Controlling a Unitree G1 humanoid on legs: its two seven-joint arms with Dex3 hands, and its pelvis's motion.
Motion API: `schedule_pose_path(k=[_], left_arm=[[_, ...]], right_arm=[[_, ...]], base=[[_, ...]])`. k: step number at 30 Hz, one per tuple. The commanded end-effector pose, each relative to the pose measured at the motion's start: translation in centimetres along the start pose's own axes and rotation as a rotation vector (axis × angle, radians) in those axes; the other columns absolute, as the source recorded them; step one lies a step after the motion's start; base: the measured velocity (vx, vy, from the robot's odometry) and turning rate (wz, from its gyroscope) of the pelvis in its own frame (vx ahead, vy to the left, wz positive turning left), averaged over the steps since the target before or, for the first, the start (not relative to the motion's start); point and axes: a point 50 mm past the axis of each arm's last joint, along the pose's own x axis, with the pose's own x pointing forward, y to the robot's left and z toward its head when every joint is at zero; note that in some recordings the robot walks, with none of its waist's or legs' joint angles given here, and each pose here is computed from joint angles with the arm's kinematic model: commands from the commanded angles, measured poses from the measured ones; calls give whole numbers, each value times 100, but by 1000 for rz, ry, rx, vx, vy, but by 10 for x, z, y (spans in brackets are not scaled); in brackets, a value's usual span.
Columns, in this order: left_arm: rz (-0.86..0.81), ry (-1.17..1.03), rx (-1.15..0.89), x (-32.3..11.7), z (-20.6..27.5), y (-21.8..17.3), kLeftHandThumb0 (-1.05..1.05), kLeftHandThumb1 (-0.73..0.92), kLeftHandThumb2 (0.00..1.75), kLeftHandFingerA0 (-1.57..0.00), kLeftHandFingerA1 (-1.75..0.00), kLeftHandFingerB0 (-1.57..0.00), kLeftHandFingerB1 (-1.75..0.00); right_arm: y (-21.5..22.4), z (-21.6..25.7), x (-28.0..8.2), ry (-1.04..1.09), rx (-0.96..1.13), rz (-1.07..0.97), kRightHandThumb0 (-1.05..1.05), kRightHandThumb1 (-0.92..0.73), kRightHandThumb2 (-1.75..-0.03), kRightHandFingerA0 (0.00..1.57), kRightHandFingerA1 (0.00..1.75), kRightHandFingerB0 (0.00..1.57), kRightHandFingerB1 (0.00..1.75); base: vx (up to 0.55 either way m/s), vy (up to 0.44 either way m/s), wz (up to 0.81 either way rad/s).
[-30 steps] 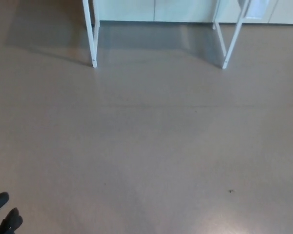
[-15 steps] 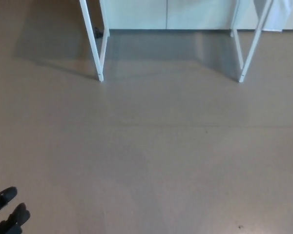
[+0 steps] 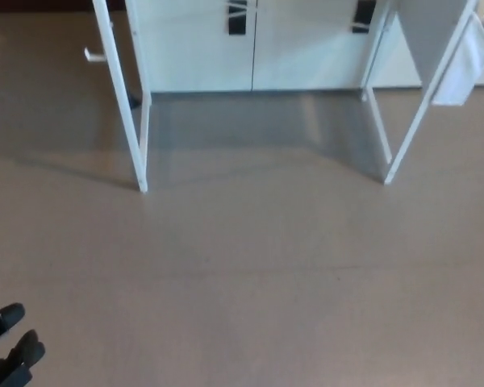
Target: The robot walks towards a desk on which an air pump is kept in the middle. It lifts it up and holds it with its left hand and uses its right hand to compress it by pushing its handle inwards.
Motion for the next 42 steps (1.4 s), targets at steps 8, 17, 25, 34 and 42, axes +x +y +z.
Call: schedule_pose_path(k=[8,17,25,34,42], left_arm=[[-10,-6,-5,1,3,-1,-23,68,60,-48,-52,-52,-50],[-10,7,17,-2,-4,2,-25,66,59,-51,-52,-53,-49],[1,197,86,-59,-73,30,-23,68,59,-51,-51,-47,-44],[4,246,122,-72,-89,33,-31,59,75,-54,-58,-42,-50],[8,233,130,-66,-84,26,-25,69,60,-58,-51,-50,-43]], right_arm=[[-5,3,1,-3,-20,-14,-32,-65,-59,77,48,62,45],[-6,-7,-4,10,-11,-11,-31,-65,-59,78,49,64,46],[-18,-83,-75,165,-64,14,-30,-62,-59,77,49,62,45],[-25,-110,-99,215,-117,-15,-28,-64,-58,77,48,64,44],[-26,-104,-96,188,-129,-22,-31,-64,-59,77,49,62,43]], base=[[423,-27,29],[565,-64,14],[587,73,-27],[520,212,1],[241,-139,21]])
